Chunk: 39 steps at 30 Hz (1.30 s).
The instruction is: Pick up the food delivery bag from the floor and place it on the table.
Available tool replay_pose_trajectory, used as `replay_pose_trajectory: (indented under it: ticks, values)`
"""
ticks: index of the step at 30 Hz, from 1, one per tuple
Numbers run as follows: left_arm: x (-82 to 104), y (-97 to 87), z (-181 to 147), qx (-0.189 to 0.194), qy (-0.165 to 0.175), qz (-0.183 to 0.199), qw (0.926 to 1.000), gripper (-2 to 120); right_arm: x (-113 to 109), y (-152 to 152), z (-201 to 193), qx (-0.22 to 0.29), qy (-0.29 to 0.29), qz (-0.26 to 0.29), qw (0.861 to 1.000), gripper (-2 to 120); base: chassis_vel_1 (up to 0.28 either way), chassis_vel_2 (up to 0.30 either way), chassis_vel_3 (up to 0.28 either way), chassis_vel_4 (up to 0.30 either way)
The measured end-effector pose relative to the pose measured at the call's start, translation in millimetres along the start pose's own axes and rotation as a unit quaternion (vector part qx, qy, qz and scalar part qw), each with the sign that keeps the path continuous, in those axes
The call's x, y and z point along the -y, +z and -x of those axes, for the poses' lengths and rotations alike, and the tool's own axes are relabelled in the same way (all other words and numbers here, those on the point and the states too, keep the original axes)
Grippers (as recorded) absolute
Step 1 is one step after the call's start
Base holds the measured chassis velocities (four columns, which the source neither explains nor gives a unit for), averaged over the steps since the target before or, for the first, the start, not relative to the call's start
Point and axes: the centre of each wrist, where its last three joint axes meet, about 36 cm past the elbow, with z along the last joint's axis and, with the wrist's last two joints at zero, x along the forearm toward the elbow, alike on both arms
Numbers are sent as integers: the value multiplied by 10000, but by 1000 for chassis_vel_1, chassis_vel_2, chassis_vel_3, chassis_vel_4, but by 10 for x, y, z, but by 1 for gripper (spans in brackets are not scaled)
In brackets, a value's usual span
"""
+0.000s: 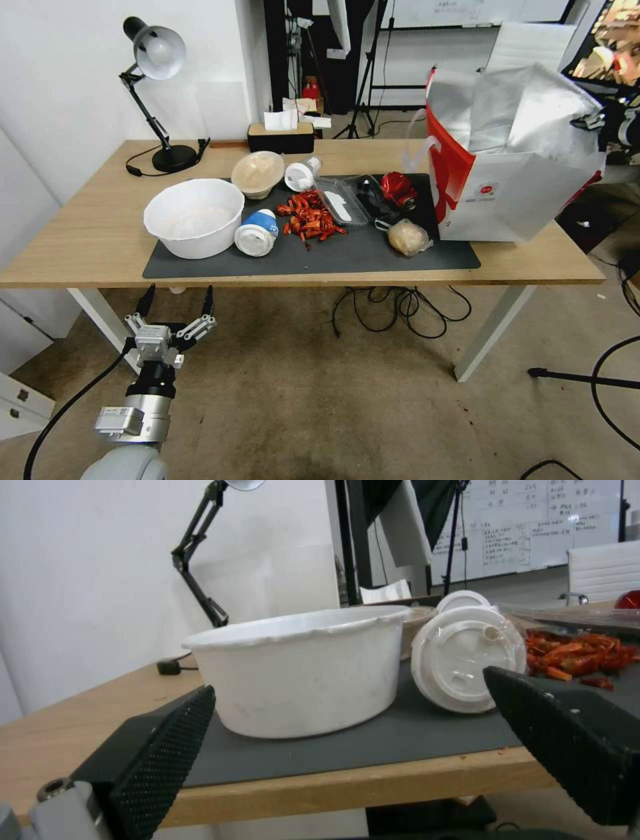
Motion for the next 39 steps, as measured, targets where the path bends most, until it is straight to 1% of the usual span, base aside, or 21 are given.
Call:
replay_pose_trajectory:
  ticks: [9,18,27,33,35,37,38,39]
  values:
    - [3,13,-2,-19,15,3,10000,100,25,-27,29,-27,161,-147,9998,0,0,0,0,0]
    - [16,30,10,-25,49,-11,10000,100,-23,-157,-47,72,361,-321,9988,0,0,0,0,0]
    - [-13,28,21,-23,46,4,10000,100,21,-79,49,-107,481,-347,9982,0,0,0,0,0]
    - [-4,39,9,-35,38,-13,10000,100,34,-72,74,-61,488,-408,9980,0,0,0,0,0]
    - [-3,41,4,-37,40,-15,10000,100,38,-69,80,-51,493,-433,9978,1,0,0,0,0]
    - [-8,41,-1,-31,37,-12,10000,100,46,-52,97,-1,468,-507,9976,13,0,0,0,0]
    - [-10,41,0,-29,36,-12,10000,100,46,-49,99,8,443,-522,9977,15,0,0,0,0]
    - [-10,41,0,-29,36,-12,10000,100,46,-49,99,8,443,-522,9977,15,0,0,0,0]
